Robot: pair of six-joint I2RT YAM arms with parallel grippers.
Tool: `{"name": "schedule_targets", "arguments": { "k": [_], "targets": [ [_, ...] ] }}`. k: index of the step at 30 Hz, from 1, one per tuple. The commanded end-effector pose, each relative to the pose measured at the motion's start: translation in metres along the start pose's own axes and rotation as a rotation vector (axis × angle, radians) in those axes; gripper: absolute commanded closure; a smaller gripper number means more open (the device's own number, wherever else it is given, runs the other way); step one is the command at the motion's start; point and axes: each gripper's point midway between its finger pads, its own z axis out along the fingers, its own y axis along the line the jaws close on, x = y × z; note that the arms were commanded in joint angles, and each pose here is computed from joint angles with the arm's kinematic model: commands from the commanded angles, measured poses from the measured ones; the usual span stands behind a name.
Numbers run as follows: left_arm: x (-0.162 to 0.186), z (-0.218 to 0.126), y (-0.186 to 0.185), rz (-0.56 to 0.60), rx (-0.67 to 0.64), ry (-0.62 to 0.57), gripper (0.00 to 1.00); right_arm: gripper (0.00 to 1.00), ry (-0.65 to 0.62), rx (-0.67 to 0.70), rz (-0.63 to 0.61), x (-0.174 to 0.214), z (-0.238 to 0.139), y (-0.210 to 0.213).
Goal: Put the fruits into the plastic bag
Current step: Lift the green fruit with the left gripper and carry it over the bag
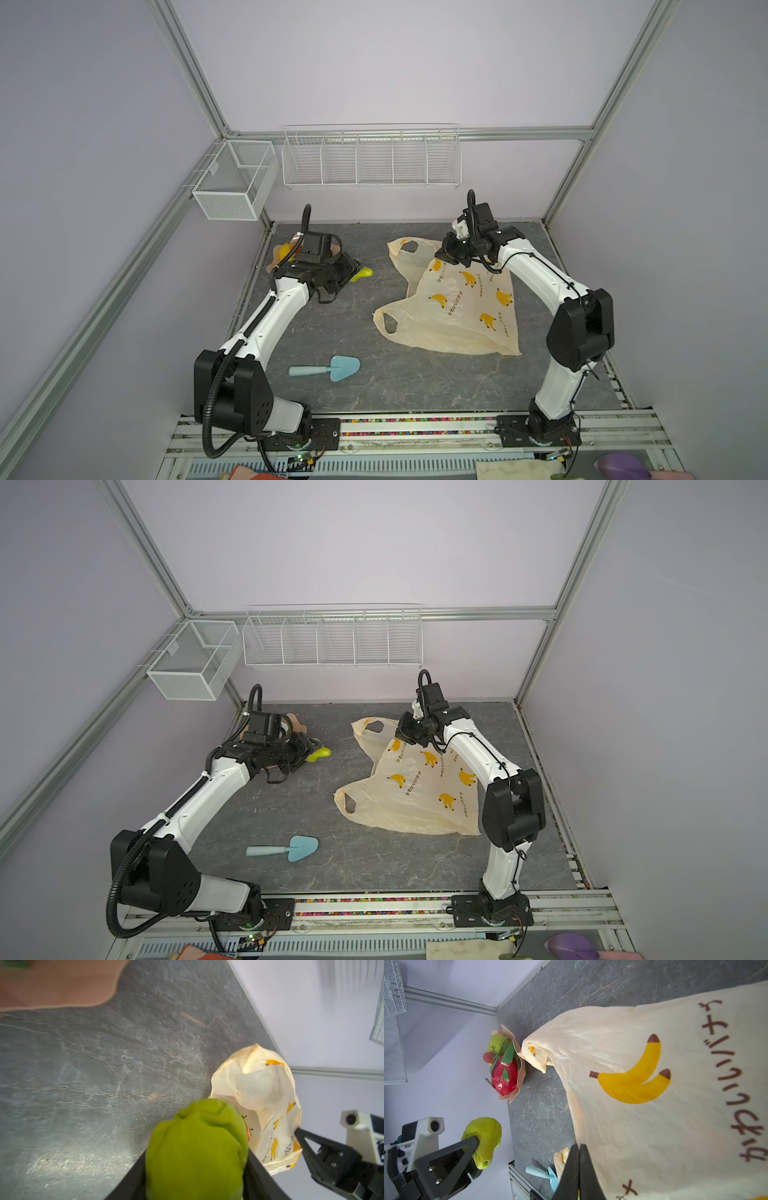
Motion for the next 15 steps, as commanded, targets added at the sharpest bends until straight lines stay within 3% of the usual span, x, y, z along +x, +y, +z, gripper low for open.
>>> {"name": "schedule_targets", "arguments": {
  "k": [1,11,15],
  "targets": [
    [0.007,0.016,-0.028,0.192,0.103,0.018,0.44,0.93,0.016,0.000,-0.010,0.000,-0.002,0.000],
    [0.051,0.057,-0.065,0.515,0.300,0.231,0.46,0.93,0.030,0.000,-0.027,0.001,-0.006,0.002],
    [0.059,0.071,-0.071,0.542,0.365,0.285,0.47,0.93,0.029,-0.003,-0.027,0.002,-0.008,0.004]
  ]
}}
